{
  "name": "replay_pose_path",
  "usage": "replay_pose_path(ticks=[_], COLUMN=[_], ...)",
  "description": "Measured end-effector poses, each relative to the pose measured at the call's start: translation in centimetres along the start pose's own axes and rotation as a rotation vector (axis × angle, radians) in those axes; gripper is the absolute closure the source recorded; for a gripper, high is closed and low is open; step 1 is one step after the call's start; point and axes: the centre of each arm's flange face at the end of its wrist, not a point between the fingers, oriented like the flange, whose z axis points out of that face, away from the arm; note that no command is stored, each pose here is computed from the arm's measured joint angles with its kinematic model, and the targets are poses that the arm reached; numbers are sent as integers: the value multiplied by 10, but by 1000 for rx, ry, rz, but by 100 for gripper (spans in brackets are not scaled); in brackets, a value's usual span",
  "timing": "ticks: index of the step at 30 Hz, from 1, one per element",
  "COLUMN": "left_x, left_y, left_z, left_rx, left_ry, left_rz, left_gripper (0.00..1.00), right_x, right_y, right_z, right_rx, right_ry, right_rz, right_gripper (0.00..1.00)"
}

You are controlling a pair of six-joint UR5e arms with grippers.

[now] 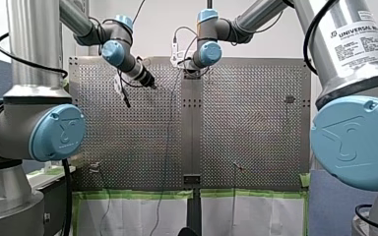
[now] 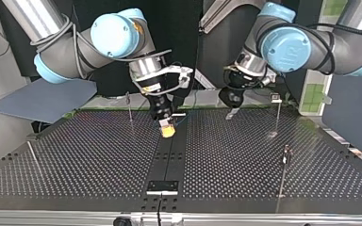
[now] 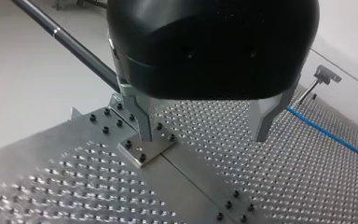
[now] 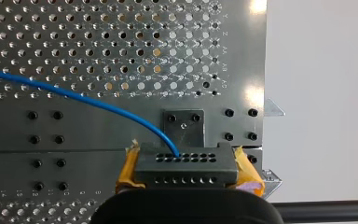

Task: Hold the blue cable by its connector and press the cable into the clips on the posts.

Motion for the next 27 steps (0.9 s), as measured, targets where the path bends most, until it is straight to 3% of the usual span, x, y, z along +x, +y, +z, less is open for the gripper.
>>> replay_pose_path(ticks=[9, 21, 27], left_x=[2, -8, 2], left_y=[0, -17, -15], left_z=[2, 6, 18], left_rx=[47, 134, 153], left_ry=[50, 88, 138], left_rz=[-61, -87, -100], left_gripper=[0, 0, 0], right_x=[-1, -1, -1], right_y=[0, 0, 0], right_z=[0, 1, 1], right_rx=[0, 0, 1], right_ry=[0, -1, -1], right_rz=[-1, -5, -5], right_gripper=[100, 100, 100])
